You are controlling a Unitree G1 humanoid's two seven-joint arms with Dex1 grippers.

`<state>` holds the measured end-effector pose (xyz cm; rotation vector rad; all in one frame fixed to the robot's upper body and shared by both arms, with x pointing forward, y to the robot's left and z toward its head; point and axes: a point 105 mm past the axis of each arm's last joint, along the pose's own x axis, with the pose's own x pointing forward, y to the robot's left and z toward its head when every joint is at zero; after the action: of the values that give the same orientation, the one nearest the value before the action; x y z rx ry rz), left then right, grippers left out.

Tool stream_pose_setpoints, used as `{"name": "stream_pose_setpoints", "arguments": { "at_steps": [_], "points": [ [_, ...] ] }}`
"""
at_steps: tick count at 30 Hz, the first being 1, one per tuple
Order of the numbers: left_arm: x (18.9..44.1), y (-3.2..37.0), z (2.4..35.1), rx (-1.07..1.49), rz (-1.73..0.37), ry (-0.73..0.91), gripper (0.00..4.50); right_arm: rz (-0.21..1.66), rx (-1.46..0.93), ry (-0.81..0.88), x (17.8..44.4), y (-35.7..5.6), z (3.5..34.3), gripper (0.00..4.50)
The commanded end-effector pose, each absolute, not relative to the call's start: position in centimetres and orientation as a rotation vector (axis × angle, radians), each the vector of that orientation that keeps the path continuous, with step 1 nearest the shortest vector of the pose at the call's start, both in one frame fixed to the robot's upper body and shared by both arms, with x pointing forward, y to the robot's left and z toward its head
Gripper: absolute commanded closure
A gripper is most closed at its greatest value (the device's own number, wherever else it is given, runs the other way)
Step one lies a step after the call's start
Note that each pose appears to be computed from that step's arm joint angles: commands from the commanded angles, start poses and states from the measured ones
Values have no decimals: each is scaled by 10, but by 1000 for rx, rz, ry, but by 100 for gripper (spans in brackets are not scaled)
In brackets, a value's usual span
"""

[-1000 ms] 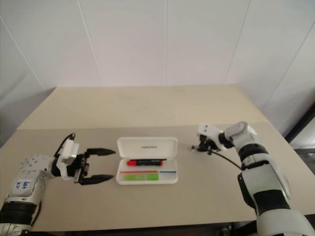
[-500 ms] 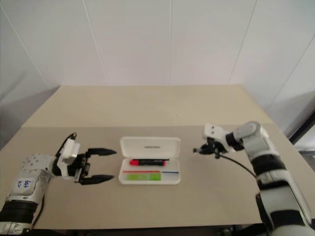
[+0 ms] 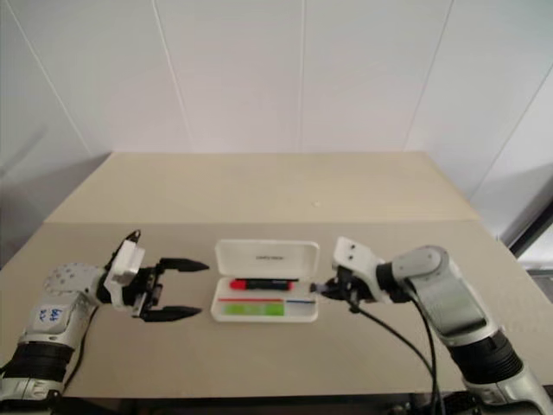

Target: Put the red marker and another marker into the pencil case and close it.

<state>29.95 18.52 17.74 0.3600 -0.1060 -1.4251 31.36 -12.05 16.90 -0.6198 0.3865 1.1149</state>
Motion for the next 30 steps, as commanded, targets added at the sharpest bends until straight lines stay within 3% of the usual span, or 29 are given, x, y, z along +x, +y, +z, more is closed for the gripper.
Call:
{"name": "stream_pose_setpoints", "arguments": {
  "at_steps": [1, 9, 24, 25, 30],
  "points": [
    [298, 184, 186, 391, -1432, -141, 0, 1134, -625, 314, 312, -100, 183, 342],
    [294, 186, 184, 392, -1422, -136, 0, 1174, -593, 331, 305, -83, 170, 342],
    [294, 187, 184, 394, -1408, -132, 0, 1174, -613, 404, 304, -92, 151, 342],
    [295, 187, 184, 394, -1407, -133, 0, 1173, -611, 403, 304, -91, 150, 271],
    [296, 185, 184, 394, -1407, -138, 0, 1165, -610, 399, 308, -90, 148, 118]
  ]
}}
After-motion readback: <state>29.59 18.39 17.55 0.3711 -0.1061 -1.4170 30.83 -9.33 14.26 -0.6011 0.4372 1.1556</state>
